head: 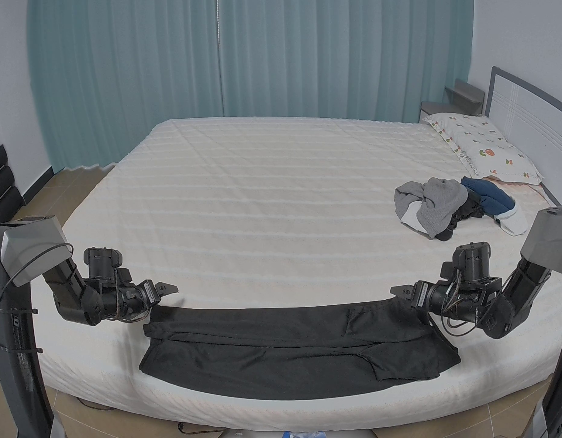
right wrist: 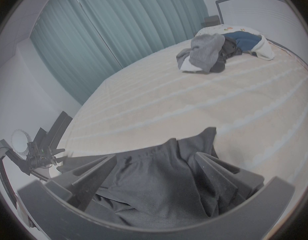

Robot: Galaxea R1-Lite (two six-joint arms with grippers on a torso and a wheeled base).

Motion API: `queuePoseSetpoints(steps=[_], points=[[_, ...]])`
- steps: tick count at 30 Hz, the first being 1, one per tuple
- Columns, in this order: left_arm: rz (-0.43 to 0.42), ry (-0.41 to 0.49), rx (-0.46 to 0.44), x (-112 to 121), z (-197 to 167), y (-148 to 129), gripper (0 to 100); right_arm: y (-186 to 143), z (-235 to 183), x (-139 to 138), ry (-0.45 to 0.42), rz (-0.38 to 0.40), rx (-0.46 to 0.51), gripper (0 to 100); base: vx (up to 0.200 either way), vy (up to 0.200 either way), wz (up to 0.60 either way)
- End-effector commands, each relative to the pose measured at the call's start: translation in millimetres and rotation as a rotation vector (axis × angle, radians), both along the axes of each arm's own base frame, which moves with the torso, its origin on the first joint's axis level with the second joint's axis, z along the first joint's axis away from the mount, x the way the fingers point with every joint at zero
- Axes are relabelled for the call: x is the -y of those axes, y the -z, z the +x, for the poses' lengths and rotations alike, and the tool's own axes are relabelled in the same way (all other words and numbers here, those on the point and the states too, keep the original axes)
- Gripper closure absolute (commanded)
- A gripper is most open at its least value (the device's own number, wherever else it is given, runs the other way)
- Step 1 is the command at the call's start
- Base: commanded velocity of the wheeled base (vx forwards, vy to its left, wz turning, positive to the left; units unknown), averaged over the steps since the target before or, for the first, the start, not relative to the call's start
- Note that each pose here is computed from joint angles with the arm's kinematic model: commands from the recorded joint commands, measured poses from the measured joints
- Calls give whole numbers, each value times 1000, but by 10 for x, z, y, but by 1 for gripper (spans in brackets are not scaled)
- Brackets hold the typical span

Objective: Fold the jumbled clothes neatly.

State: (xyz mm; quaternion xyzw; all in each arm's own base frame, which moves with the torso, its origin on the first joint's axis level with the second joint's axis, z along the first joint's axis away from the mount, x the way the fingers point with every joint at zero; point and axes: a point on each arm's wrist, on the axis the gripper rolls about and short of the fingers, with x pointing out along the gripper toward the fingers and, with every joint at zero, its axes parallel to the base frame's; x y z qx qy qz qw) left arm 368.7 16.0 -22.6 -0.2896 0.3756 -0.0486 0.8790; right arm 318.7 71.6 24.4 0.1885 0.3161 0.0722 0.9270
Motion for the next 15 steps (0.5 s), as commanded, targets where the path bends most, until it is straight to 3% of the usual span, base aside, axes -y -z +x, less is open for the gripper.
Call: queuePoseSetpoints(steps=[1, 11, 12, 15], points=[[-1, 1, -9, 6, -2, 31, 0, 254, 0, -44, -15, -19, -73, 0, 0, 0, 0], [-1, 1, -12, 6, -6, 39, 0, 425, -105, -10, -17, -35, -152, 0, 0, 0, 0], [0, 2, -11, 6, -6, 39, 0, 435, -124, -1, -16, -37, -158, 100, 0, 0, 0], [-1, 1, -12, 6, -6, 39, 0, 433, -126, 4, -13, -35, -154, 100, 0, 0, 0]])
